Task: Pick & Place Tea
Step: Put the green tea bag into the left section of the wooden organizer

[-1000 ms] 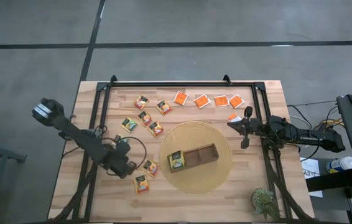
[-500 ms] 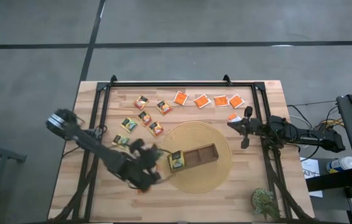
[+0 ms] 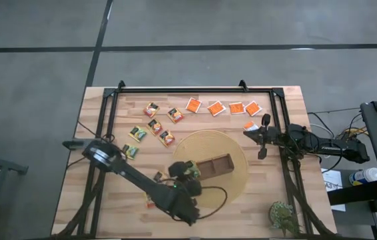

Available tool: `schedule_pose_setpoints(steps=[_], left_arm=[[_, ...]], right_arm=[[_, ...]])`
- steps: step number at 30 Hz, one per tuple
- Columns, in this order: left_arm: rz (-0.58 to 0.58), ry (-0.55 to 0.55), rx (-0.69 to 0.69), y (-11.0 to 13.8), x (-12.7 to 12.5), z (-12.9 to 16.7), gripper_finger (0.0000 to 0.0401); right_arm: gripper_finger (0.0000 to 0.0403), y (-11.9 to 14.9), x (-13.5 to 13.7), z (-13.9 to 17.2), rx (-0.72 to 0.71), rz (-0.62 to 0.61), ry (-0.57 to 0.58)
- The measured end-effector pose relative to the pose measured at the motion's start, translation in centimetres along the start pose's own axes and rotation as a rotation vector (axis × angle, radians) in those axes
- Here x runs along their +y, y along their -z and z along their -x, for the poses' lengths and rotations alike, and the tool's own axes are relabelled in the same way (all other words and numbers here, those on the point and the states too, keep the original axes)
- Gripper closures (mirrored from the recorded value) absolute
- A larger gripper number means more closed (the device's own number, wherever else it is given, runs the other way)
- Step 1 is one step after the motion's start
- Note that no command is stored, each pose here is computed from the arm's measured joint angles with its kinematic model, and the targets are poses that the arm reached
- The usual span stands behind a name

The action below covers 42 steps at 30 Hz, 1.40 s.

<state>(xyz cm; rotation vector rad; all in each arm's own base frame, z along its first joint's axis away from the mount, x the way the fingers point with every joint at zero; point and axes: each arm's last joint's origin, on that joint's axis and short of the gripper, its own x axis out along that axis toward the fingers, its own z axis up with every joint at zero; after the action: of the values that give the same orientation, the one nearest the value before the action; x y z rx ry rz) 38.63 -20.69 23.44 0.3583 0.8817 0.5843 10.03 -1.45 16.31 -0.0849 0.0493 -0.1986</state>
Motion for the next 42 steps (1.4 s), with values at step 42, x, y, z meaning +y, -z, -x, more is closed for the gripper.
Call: schedule_pose_setpoints(steps=[42], left_arm=[[-0.109,0.233,0.292,1.5,-1.7,-6.5,0.0354]], right_arm=[[0.0394,0.0,0.0,0.0,-0.001,0.000,0.000]])
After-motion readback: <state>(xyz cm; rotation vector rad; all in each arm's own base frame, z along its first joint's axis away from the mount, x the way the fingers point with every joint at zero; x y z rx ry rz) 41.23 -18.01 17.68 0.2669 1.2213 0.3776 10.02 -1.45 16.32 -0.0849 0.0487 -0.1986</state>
